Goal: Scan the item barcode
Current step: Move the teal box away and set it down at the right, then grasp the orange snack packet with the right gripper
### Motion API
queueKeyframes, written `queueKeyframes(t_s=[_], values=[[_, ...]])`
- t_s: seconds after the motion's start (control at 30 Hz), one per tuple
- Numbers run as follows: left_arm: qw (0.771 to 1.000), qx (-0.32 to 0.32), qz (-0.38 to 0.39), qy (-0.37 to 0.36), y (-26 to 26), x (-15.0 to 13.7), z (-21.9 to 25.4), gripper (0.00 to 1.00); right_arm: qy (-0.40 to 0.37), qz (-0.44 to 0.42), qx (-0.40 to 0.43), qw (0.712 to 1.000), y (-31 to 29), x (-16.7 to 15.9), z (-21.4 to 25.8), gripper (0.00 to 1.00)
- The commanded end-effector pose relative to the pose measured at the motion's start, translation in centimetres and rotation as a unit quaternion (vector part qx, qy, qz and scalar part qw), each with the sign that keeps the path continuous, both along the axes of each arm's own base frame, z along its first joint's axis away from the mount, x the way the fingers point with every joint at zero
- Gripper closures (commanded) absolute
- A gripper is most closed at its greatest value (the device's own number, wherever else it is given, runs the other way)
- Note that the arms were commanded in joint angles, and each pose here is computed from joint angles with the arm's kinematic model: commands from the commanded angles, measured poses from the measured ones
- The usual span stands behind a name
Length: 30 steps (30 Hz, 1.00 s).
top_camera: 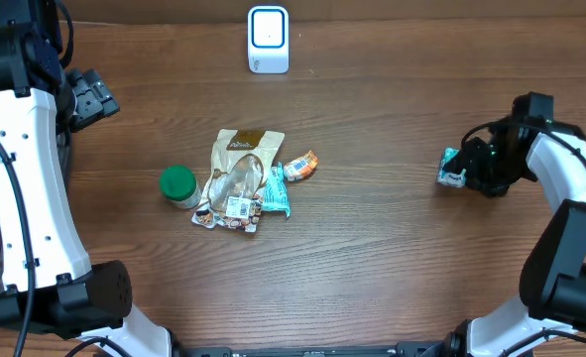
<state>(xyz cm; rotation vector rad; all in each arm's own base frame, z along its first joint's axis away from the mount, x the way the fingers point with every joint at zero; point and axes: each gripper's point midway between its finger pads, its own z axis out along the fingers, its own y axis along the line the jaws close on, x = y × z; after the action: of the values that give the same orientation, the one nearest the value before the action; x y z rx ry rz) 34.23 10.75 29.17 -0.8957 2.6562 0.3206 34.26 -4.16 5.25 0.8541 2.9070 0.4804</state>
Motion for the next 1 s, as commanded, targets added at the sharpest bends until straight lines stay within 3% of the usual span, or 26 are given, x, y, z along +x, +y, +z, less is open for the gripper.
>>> queueKeyframes(t_s=[0.0, 0.1, 0.27, 0.5, 0.67, 0.73, 0.9, 0.97], values=[[1.000, 0.008, -0.006, 0.001, 0.1, -0.1, 0.2, 0.00, -0.046, -0.003, 0.036, 0.998, 1.0, 2.7, 4.9, 0.41], [1.000, 0.008, -0.006, 0.001, 0.1, -0.1, 0.2, 0.00, -0.047, 0.017, 0.056, 0.997, 2.8, 3.0, 7.5, 0.34], [1.000, 0.008, -0.006, 0.001, 0.1, -0.1, 0.2, 0.00, -0.077, 0.083, 0.111, 0.987, 8.8, 4.0, 9.4, 0.00], [1.000, 0.008, -0.006, 0.001, 0.1, -0.1, 0.2, 0.00, -0.111, 0.183, 0.126, 0.969, 17.1, 4.2, 8.8, 0.00], [1.000, 0.008, -0.006, 0.001, 0.1, -0.1, 0.2, 0.00, -0.092, 0.156, 0.087, 0.980, 20.6, 3.7, 6.4, 0.23], [1.000, 0.008, -0.006, 0.001, 0.1, -0.1, 0.2, 0.00, -0.085, 0.132, 0.076, 0.985, 21.5, 3.5, 5.5, 0.23], [1.000, 0.008, -0.006, 0.001, 0.1, -0.1, 0.2, 0.00, -0.100, 0.090, 0.089, 0.987, 24.7, 3.7, 4.3, 0.04], [1.000, 0.008, -0.006, 0.001, 0.1, -0.1, 0.2, 0.00, -0.102, 0.073, 0.091, 0.988, 25.3, 3.8, 3.9, 0.01]])
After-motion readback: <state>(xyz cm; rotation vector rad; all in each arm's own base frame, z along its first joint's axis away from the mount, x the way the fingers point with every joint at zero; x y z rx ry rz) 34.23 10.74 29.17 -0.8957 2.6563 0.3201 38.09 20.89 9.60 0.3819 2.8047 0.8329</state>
